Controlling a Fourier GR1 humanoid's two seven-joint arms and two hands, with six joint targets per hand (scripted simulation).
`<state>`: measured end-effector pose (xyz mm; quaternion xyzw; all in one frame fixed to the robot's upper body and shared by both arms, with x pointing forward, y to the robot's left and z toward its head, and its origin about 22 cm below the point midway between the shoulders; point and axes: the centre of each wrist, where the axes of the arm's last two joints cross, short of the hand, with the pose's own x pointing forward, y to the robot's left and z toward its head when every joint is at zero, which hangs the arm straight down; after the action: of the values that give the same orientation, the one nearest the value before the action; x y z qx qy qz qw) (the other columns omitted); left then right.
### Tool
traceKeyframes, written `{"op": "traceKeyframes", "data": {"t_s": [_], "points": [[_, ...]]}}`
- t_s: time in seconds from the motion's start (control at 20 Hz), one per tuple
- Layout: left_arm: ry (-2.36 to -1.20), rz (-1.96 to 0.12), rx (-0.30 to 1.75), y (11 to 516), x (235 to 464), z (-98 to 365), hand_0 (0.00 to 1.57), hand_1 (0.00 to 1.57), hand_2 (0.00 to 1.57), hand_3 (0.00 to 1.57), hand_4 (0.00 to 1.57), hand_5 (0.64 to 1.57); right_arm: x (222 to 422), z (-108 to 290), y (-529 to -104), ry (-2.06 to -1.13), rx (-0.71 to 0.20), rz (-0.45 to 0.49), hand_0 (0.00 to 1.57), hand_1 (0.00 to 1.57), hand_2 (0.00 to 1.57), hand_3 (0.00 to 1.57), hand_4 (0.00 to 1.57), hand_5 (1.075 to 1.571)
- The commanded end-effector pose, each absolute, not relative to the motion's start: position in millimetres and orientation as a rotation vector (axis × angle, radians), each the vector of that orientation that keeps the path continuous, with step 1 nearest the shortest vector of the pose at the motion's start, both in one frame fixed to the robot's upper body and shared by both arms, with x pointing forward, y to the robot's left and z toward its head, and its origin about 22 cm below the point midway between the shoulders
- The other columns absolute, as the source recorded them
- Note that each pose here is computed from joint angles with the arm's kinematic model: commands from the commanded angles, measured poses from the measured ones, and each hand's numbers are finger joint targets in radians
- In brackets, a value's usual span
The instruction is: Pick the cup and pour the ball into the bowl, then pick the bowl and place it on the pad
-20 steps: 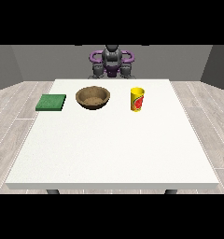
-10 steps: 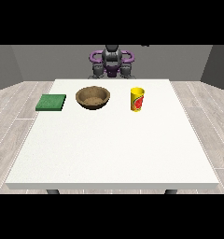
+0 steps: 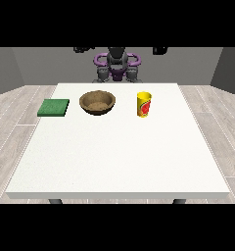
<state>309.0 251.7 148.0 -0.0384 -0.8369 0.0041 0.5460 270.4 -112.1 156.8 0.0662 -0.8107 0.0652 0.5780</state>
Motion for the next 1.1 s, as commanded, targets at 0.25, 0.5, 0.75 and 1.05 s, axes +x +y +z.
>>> {"op": "traceKeyframes", "data": {"t_s": [0.25, 0.5, 0.75, 1.05], "points": [[-2.034, 0.013, 0.063, 272.5, 333.4, 84.7, 0.00, 0.00, 0.00, 0.00, 0.00, 1.435, 261.6, 187.8, -126.8, -2.008, 0.224, 0.221, 0.00, 0.00, 0.00, 0.00, 0.00, 1.569], [-2.057, 0.012, 0.024, 283.5, 333.8, 45.9, 0.00, 0.00, 0.00, 0.00, 0.00, 1.399, 275.4, 196.3, -148.8, -2.058, 0.141, 0.116, 0.00, 0.00, 0.00, 0.00, 0.00, 1.567], [-1.989, 0.024, 0.058, 307.0, 344.6, 26.1, 0.00, 0.00, 0.00, 0.00, 0.00, 1.409, 270.7, 187.2, -176.5, -2.009, 0.146, 0.151, 0.00, 0.00, 0.00, 0.00, 0.00, 1.569], [-1.982, 0.053, 0.059, 299.7, 349.9, -7.2, 0.00, 0.00, 0.00, 0.00, 0.00, 1.443, 260.9, 181.8, -180.1, -2.021, 0.160, 0.157, 0.00, 0.00, 0.00, 0.00, 0.00, 1.567]]}}
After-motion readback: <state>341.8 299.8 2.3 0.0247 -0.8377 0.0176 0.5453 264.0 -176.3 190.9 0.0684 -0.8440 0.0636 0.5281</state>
